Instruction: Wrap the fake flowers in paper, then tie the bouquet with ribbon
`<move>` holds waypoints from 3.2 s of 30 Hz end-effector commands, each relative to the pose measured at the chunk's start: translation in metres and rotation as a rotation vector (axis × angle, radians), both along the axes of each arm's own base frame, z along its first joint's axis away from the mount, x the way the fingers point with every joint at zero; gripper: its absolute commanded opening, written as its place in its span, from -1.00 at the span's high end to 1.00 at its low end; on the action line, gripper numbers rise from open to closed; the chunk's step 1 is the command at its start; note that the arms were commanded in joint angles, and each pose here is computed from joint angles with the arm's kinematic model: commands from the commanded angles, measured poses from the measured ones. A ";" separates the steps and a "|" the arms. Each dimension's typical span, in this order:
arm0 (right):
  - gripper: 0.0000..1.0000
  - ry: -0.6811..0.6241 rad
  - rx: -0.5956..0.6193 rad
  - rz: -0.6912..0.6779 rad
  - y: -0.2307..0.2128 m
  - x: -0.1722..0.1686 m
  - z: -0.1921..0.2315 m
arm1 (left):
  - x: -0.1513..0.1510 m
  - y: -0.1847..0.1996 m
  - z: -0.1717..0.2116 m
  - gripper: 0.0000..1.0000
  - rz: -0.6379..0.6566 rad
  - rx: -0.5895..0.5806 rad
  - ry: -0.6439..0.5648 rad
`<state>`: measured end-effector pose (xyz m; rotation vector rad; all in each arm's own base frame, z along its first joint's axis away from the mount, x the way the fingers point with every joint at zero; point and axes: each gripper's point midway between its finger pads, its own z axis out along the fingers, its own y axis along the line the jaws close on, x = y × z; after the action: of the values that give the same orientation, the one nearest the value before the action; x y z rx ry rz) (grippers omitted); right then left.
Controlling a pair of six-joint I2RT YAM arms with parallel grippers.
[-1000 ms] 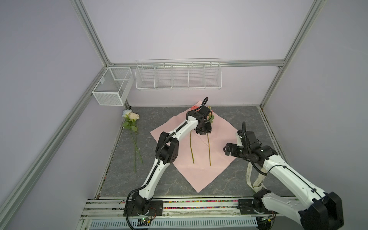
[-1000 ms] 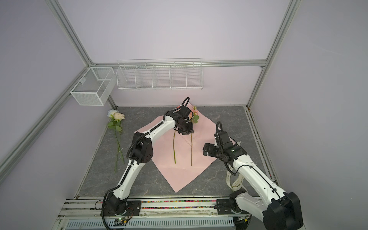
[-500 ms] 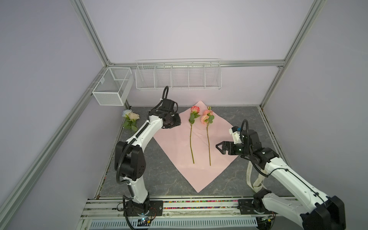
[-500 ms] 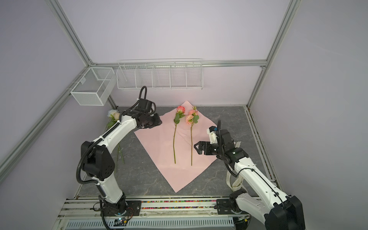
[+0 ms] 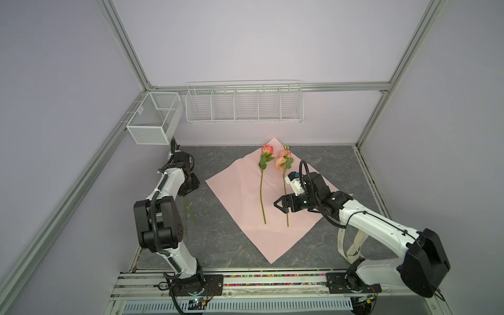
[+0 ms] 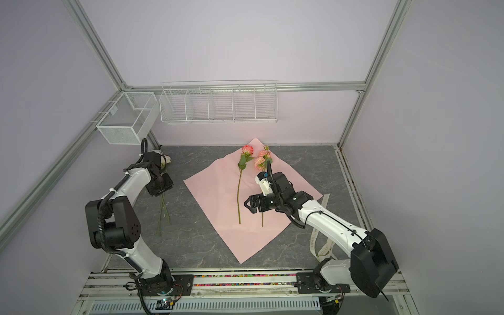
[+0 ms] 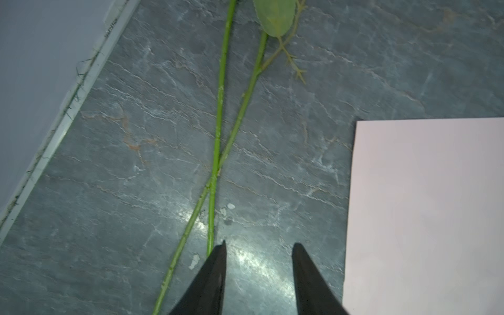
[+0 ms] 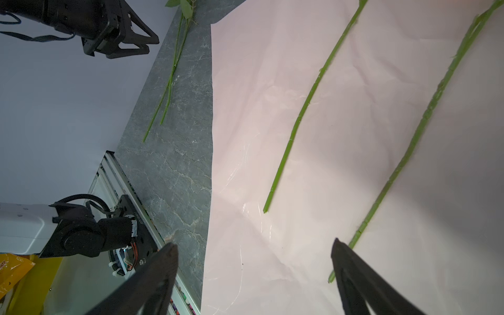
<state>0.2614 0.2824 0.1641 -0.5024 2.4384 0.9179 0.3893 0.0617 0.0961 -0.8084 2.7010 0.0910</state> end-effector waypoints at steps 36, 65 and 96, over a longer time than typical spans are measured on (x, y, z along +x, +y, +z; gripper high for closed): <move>-0.84 0.010 -0.048 0.031 0.011 0.011 -0.019 | -0.019 0.022 -0.094 0.48 0.027 -0.085 0.259; -0.79 -0.077 -0.086 -0.070 -0.049 -0.030 0.007 | -0.095 -0.129 -0.068 0.81 -0.219 -0.049 0.231; -0.78 -0.074 -0.089 -0.092 -0.043 -0.018 0.015 | -0.039 -0.085 -0.046 0.44 -0.148 -0.116 0.109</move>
<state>0.2348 0.2342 0.1667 -0.4595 2.4447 0.7309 0.3279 -0.0219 0.0442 -0.6832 2.9015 -0.0074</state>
